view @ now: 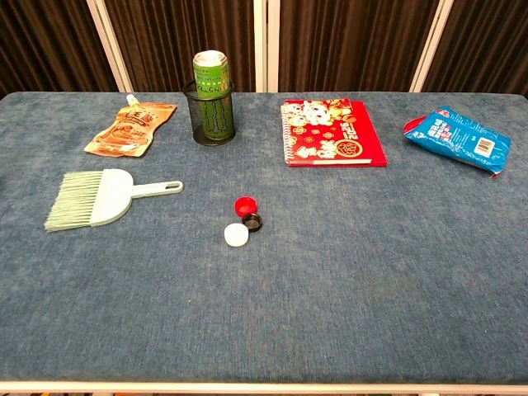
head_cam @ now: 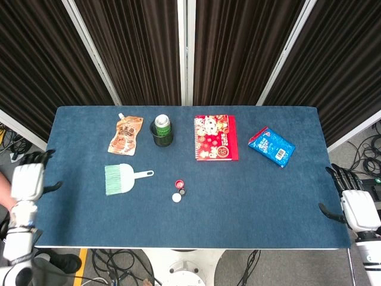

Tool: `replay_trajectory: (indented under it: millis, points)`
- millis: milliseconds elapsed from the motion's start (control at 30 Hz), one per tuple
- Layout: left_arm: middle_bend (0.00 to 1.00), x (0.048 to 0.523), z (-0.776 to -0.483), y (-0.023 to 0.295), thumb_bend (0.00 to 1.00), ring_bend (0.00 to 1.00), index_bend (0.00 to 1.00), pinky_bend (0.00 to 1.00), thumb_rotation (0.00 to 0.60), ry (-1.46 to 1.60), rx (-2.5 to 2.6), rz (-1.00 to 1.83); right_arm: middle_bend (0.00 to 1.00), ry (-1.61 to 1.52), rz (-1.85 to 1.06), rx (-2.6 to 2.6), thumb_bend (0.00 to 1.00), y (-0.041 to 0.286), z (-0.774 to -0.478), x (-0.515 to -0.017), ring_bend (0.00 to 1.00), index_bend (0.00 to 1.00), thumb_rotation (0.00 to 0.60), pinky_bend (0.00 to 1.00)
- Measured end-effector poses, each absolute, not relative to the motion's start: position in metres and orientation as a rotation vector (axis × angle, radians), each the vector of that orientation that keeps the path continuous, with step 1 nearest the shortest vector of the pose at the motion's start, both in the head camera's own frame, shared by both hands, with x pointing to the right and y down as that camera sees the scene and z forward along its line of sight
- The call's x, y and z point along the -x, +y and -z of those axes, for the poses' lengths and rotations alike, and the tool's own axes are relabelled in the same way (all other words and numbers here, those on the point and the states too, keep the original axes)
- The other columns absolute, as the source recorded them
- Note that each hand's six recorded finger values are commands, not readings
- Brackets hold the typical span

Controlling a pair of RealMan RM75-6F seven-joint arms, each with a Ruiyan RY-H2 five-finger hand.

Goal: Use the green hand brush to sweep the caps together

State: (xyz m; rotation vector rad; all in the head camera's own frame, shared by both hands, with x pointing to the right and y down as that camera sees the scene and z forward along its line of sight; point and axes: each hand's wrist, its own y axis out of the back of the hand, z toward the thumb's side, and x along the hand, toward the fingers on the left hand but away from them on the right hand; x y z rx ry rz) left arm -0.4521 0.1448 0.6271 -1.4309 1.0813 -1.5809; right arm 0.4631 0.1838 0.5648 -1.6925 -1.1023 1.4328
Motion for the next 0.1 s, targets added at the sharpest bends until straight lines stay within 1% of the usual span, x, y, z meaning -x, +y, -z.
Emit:
replay_trajectory:
  millis: [100]
  points:
    - [0.28, 0.455, -0.616, 0.166, 0.12, 0.18, 0.2, 0.18, 0.6, 1.081, 1.431, 1.621, 0.0, -1.094, -1.415, 1.704, 0.2, 0.185, -0.565, -0.458, 0.0, 0.0, 0.6, 0.0]
